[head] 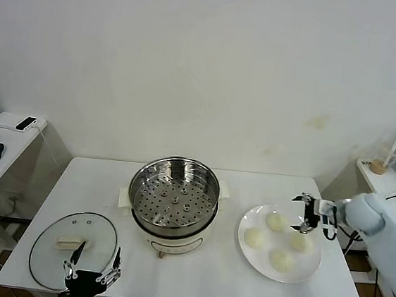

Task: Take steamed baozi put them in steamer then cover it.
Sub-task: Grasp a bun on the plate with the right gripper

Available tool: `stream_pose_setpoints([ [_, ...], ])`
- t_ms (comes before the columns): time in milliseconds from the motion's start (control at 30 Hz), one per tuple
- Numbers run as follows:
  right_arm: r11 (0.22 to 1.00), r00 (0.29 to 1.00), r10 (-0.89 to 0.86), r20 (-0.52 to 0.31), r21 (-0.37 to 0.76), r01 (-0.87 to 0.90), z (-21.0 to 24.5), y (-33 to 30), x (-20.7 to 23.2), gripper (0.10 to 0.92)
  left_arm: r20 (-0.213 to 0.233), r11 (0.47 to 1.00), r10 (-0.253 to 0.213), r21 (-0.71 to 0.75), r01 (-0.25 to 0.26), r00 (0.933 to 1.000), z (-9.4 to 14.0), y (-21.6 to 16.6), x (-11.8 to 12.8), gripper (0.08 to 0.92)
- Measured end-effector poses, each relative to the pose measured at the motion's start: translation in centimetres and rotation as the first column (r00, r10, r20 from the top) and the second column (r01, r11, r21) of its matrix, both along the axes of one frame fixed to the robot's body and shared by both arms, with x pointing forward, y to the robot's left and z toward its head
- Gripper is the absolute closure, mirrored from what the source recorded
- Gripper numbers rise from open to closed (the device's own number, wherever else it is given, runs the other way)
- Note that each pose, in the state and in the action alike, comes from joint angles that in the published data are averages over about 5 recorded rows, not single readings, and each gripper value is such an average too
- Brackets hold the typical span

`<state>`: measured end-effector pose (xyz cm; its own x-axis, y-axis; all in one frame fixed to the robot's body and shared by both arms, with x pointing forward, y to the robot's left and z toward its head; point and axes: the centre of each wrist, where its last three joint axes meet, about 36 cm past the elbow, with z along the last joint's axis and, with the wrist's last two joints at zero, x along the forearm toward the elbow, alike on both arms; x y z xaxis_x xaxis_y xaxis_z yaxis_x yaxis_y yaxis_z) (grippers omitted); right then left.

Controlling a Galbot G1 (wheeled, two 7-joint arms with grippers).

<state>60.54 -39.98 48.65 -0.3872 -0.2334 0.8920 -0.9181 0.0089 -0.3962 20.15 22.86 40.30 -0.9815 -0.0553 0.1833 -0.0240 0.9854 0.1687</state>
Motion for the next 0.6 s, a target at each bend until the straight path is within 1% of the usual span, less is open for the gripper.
stream_pose_setpoints([
  [233, 0.999, 0.997, 0.016, -0.071, -0.042, -0.019, -1.7, 1.4, 2.2, 0.200, 0.011, 1.000, -0.005, 0.004, 0.005, 0.9999, 0.3, 0.1, 0.0, 0.177],
  [600, 0.995, 0.993, 0.022, -0.112, -0.093, -0.033, -3.1, 3.3, 4.4, 0.200, 0.019, 1.000, -0.006, 0.014, 0.006, 0.9998, 0.3, 0.3, -0.1, 0.177],
])
